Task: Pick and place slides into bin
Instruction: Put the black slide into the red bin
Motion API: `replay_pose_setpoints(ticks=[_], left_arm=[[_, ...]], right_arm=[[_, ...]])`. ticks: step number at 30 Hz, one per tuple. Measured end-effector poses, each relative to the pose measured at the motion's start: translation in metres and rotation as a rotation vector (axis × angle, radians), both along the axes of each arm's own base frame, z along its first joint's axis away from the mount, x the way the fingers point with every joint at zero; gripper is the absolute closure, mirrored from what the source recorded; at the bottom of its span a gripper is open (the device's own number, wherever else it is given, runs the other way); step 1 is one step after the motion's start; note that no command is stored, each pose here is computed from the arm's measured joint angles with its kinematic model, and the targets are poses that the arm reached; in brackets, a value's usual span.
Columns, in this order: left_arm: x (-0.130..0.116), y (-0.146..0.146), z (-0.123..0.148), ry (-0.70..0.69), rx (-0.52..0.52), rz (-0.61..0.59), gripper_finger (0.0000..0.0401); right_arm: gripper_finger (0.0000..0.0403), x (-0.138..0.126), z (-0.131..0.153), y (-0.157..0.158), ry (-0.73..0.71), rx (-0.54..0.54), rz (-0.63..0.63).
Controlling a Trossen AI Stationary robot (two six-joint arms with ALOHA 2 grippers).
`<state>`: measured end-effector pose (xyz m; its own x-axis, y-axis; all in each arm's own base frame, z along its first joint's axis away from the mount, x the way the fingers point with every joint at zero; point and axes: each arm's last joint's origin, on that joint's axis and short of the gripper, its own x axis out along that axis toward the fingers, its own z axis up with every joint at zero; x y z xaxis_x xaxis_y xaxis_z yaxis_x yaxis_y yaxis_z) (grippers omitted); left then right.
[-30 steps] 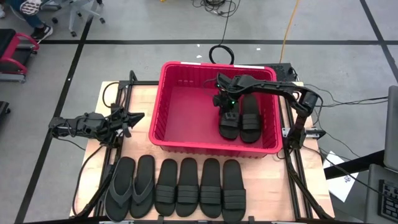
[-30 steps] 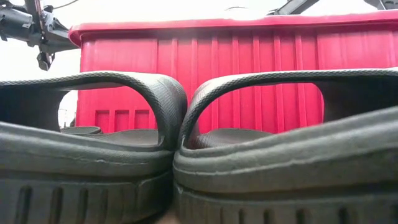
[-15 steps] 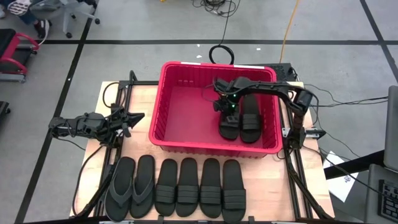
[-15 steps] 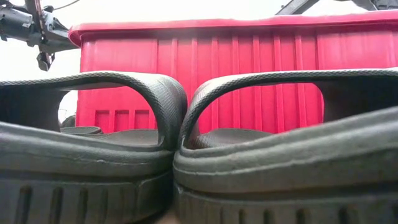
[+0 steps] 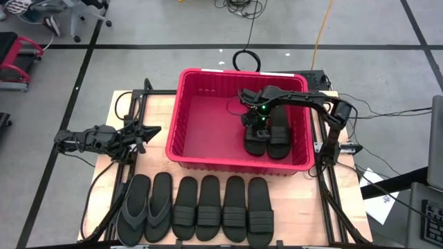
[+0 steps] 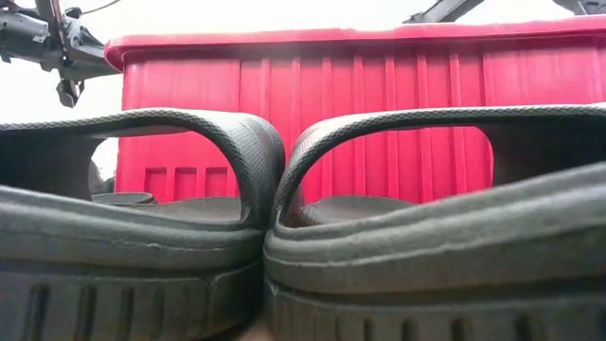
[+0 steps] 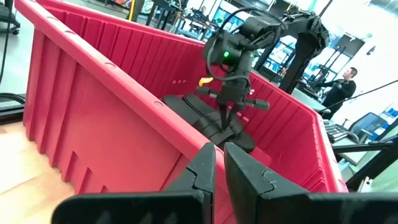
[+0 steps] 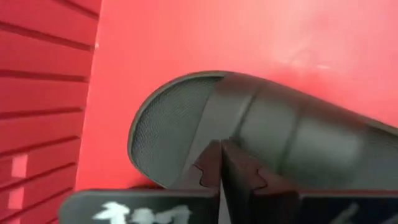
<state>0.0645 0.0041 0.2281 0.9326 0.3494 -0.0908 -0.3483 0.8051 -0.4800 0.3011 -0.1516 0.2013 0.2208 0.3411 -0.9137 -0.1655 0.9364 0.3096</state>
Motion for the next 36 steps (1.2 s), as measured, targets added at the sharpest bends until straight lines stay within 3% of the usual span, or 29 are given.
replay_pose_setpoints(ticks=[6,11,15,19,23,27,36], left_arm=[[0.0,-0.001,0.001,0.0,0.017,-0.021,0.037],[0.001,0.0,0.007,-0.073,-0.004,-0.006,0.037],[0.0,0.0,0.017,-0.138,0.076,-0.009,0.037],[-0.001,-0.001,0.026,-0.204,0.171,-0.027,0.037],[-0.002,-0.002,0.035,-0.265,0.27,-0.075,0.037],[-0.003,-0.003,0.039,-0.3,0.324,-0.102,0.037],[0.006,-0.005,0.043,-0.337,0.234,-0.105,0.037]], right_arm=[[0.0403,-0.008,0.053,0.004,-0.177,-0.088,-0.079],[0.0403,-0.026,0.125,0.014,-0.499,-0.177,-0.21],[0.0403,-0.048,0.184,0.027,-0.829,-0.185,-0.288],[0.0403,-0.072,0.219,0.047,-0.998,-0.175,-0.314],[0.0403,-0.09,0.233,0.068,-1.035,-0.119,-0.316],[0.0403,-0.1,0.229,0.084,-1.011,-0.036,-0.332],[0.0403,-0.112,0.187,0.117,-0.942,0.086,-0.255]])
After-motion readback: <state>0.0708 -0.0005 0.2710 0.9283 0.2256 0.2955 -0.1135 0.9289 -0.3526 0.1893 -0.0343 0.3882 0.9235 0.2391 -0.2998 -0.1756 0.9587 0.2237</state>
